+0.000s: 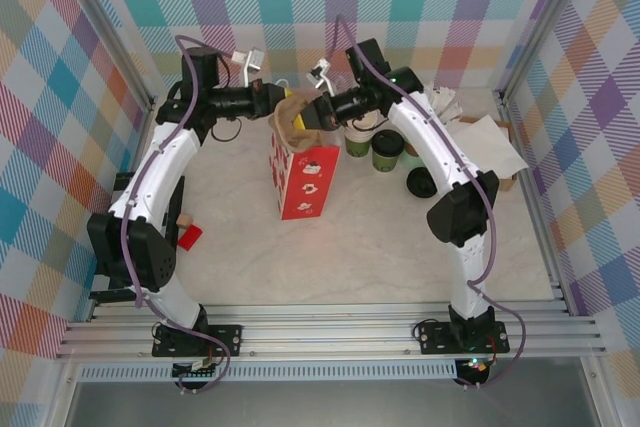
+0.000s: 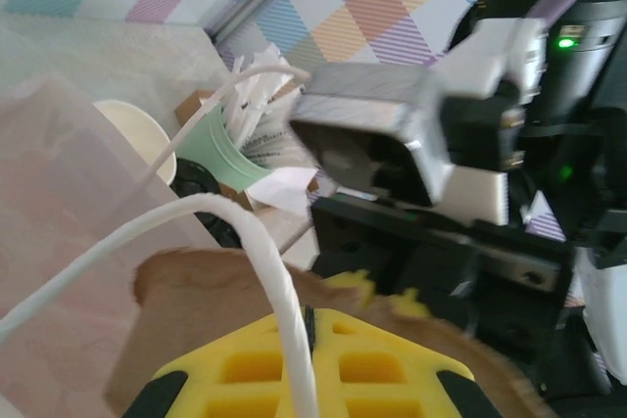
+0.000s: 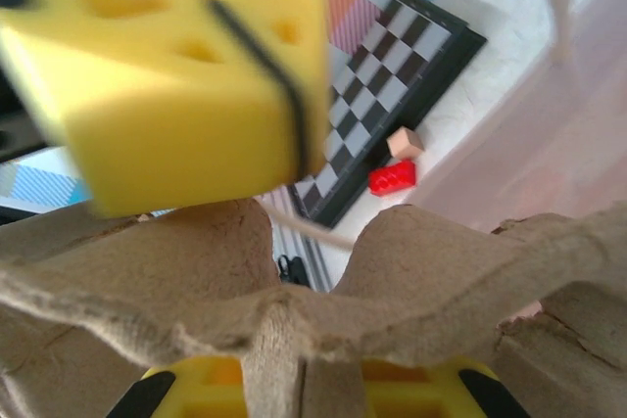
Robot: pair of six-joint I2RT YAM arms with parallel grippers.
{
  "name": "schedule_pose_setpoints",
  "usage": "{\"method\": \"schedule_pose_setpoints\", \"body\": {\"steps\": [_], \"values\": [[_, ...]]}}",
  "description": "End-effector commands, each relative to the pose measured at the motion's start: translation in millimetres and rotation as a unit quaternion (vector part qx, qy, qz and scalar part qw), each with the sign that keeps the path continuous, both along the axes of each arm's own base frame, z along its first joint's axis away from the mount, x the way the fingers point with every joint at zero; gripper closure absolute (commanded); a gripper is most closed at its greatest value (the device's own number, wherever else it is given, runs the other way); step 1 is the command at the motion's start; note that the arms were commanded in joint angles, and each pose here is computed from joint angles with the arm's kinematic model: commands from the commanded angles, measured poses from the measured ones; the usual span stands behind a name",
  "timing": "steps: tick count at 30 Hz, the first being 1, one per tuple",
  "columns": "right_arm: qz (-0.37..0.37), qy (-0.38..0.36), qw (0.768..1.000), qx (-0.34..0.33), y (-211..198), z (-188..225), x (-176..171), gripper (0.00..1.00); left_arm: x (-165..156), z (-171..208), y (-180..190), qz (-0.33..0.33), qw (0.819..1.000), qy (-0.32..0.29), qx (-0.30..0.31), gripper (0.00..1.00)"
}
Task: Pack the takeout coffee
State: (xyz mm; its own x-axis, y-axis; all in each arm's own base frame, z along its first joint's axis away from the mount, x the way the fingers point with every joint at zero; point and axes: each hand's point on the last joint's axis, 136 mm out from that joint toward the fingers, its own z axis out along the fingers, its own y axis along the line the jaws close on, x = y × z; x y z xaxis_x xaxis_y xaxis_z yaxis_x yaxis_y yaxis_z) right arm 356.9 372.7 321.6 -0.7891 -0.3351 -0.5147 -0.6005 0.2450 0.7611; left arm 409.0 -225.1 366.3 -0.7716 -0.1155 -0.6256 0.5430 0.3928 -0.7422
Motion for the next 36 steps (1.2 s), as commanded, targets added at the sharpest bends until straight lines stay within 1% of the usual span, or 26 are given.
{"method": "schedule_pose_setpoints", "body": {"steps": [1, 3, 7, 11, 15, 17, 18, 20, 21, 22, 24, 26, 27, 29, 30, 31, 32, 33, 36], "values": [[0.008, -0.051, 0.999, -0.016, -1, -8, 4, 1.0, -8, -3, 4, -0.03, 0.999, 0.011, -0.003, 0.99], [0.006, -0.048, 0.998, -0.042, -9, -12, 0, 1.0, -9, 1, 7, -0.033, 0.999, 0.007, -0.002, 0.99], [0.0, -0.006, 0.996, -0.088, -29, -14, -26, 1.0, -12, 5, 5, -0.051, 0.999, 0.009, -0.013, 0.99], [-0.041, 0.03, 0.989, -0.137, -51, -23, -47, 1.0, -21, 6, 5, -0.061, 0.998, 0.001, -0.009, 0.99], [-0.08, 0.029, 0.984, -0.159, -58, -22, -57, 1.0, -26, 1, 14, -0.055, 0.998, -0.008, 0.013, 0.98], [-0.098, 0.013, 0.983, -0.155, -51, -16, -51, 1.0, -17, -8, 18, -0.039, 0.999, 0.0, 0.023, 0.9], [-0.118, 0.002, 0.981, -0.155, -48, -14, -42, 1.0, -12, -12, 18, -0.034, 0.999, 0.009, 0.026, 0.85], [-0.158, -0.011, 0.973, -0.166, -47, -15, -23, 1.0, -3, -15, 16, -0.029, 0.999, 0.04, 0.019, 0.64], [-0.171, -0.018, 0.97, -0.173, -48, -14, -15, 1.0, -2, -15, 16, -0.019, 0.998, 0.052, 0.026, 0.61], [-0.182, -0.022, 0.967, -0.176, -48, -13, -8, 1.0, -4, -15, 17, -0.008, 0.998, 0.054, 0.036, 0.56], [-0.193, -0.024, 0.968, -0.158, -45, -2, 0, 1.0, -10, -12, 27, 0.037, 0.997, 0.043, 0.06, 0.39], [-0.185, -0.034, 0.973, -0.132, -39, 11, 2, 1.0, -20, -2, 36, 0.076, 0.995, 0.025, 0.062, 0.27], [-0.174, -0.038, 0.977, -0.119, -34, 17, 1, 1.0, -24, -2, 41, 0.1, 0.993, 0.026, 0.065, 0.22], [-0.15, -0.055, 0.982, -0.1, -29, 27, -3, 1.0, -31, -5, 47, 0.129, 0.988, 0.042, 0.071, 0.15], [-0.141, -0.065, 0.984, -0.092, -28, 32, -4, 1.0, -34, -13, 50, 0.146, 0.984, 0.063, 0.085, 0.13], [-0.137, -0.075, 0.984, -0.086, -28, 38, -5, 1.0, -38, -19, 51, 0.161, 0.979, 0.079, 0.097, 0.08], [-0.141, -0.08, 0.983, -0.083, -29, 43, -4, 1.0, -44, -22, 50, 0.173, 0.975, 0.086, 0.107, 0.0], [-0.15, -0.082, 0.982, -0.08, -31, 49, -2, 1.0, -53, -21, 46, 0.18, 0.974, 0.082, 0.113, 0.0], [-0.184, -0.058, 0.979, -0.068, -37, 59, 6, 1.0, -78, -21, 45, 0.227, 0.963, 0.056, 0.132, 0.0]]}}
